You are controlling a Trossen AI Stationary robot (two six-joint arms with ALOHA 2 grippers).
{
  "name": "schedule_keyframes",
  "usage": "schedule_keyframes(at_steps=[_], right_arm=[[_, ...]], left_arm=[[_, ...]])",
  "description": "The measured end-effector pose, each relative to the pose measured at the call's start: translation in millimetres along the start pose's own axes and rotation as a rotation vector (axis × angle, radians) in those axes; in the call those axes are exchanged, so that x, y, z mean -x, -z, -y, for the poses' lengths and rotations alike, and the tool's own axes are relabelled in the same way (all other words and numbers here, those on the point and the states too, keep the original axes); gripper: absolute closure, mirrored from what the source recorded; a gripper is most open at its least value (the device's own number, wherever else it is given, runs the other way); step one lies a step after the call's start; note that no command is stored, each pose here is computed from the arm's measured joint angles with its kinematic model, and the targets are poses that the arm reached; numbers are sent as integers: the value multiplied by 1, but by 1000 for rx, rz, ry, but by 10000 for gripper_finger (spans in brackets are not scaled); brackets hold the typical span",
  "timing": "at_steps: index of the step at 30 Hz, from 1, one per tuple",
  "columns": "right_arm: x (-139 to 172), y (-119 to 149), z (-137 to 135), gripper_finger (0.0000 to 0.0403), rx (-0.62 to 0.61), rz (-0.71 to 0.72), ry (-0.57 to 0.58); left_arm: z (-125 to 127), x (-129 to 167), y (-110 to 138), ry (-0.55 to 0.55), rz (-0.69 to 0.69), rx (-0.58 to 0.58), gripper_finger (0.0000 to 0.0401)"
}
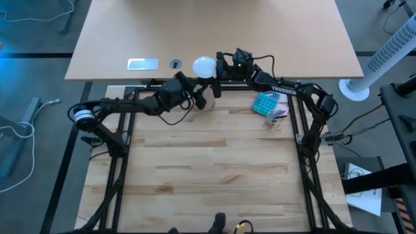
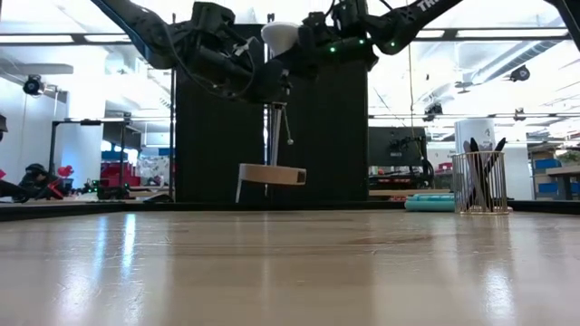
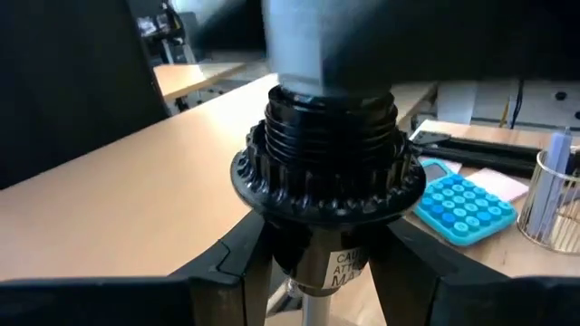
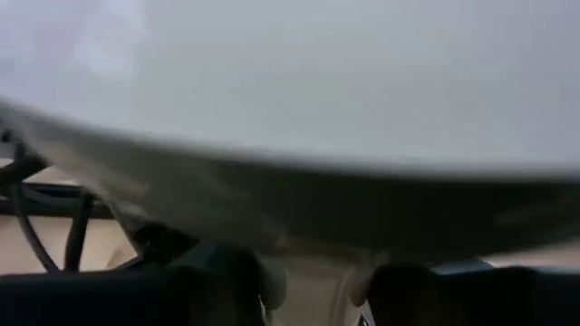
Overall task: Screw lightbulb
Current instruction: Remove the light bulb from the table lamp
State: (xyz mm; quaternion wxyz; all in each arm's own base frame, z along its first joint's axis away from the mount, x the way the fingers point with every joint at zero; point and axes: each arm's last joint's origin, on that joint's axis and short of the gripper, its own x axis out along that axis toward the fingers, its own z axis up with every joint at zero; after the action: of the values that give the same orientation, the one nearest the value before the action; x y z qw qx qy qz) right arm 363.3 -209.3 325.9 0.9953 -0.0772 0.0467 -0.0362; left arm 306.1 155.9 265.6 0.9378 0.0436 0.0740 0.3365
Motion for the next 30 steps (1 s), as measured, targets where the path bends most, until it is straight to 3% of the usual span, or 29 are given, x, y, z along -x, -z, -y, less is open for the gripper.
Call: schedule_keyframes(at_steps=[5, 10, 16, 21, 24, 30], right_arm=[[2, 6, 3, 221, -14, -33, -23], [12, -1, 6, 189, -19, 3, -139], [30, -11, 9, 129, -22, 20, -283], [38, -13, 8, 86, -22, 76, -501], [40, -14, 6, 76, -24, 103, -610], [41, -15, 4, 76, -44, 112, -674]], left_arm=[[-2, 0, 0, 15, 9, -1, 264], [1, 2, 1, 83, 10, -7, 264], [6, 3, 1, 258, 23, 21, 264], [15, 6, -3, 404, 56, 62, 264], [24, 8, -4, 430, 66, 59, 264], [40, 10, -5, 476, 101, 82, 264]])
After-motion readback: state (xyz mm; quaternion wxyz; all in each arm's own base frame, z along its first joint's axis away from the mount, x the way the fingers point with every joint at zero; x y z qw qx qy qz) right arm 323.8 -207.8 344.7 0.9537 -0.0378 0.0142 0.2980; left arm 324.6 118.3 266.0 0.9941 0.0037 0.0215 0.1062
